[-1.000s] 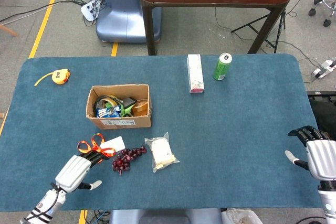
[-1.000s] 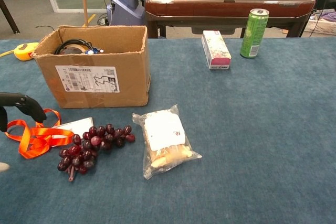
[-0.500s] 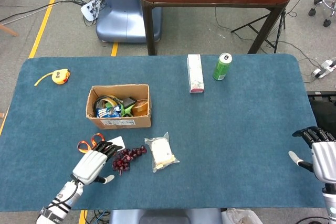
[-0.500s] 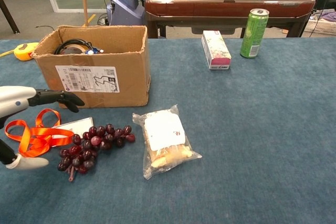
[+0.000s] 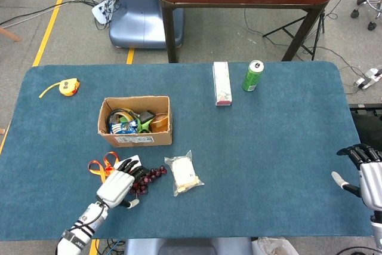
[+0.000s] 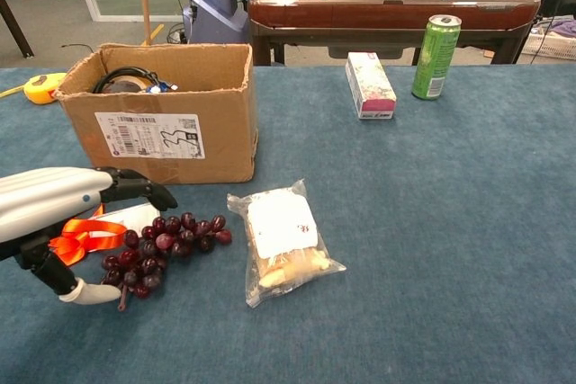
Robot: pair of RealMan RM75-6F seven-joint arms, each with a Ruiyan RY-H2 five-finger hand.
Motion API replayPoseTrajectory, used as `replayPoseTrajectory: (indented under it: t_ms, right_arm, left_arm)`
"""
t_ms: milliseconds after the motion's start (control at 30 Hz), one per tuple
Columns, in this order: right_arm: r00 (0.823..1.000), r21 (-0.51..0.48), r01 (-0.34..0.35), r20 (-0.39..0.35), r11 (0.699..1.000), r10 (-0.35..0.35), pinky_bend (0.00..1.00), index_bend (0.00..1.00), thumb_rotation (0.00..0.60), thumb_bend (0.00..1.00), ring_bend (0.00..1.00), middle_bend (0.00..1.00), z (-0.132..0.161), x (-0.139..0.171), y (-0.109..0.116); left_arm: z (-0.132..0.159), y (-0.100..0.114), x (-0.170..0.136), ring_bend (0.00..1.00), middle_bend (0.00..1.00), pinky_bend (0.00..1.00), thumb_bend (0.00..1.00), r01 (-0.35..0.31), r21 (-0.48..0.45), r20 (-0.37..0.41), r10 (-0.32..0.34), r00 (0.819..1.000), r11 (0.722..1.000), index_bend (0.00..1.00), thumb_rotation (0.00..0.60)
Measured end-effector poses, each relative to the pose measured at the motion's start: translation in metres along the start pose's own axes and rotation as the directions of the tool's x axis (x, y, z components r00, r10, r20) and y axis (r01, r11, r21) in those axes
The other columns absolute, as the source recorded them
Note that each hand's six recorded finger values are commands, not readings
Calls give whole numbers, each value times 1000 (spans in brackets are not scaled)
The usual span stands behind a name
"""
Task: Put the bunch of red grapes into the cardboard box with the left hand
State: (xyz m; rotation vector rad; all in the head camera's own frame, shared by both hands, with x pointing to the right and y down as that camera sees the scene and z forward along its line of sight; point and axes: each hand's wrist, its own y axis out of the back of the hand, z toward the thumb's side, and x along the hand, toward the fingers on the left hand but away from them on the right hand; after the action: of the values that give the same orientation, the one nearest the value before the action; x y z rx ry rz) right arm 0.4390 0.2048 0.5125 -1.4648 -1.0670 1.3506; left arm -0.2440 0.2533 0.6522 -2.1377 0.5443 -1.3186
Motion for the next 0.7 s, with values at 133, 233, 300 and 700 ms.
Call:
replayPoseTrajectory:
  t_ms: [133, 233, 300, 700]
  right_arm:
    - [1000, -2, 4, 0, 1000, -4, 413, 431, 600, 153, 285, 431, 0, 1, 2]
    - [1000, -3, 8, 1, 1000, -8, 413, 431, 600, 153, 285, 431, 0, 1, 3]
    - [1000, -3, 13, 3, 1000, -13, 413, 431, 600, 153, 285, 431, -1, 1, 5]
    - [999, 9, 35, 18, 999, -35, 413, 431, 600, 153, 285, 431, -4, 1, 9]
  left_arm:
    - [5, -6, 6, 50, 177, 21, 153, 15, 9, 1, -15, 1000, 1000, 161, 600]
    - [6, -8, 8, 50, 177, 21, 153, 20, 16, 1, -20, 1000, 1000, 140, 600]
    - [7, -12, 11, 50, 176, 21, 153, 23, 30, -2, -23, 1000, 999, 125, 600]
    - [7, -21, 26, 49, 127, 21, 153, 24, 82, -34, -22, 999, 996, 86, 600]
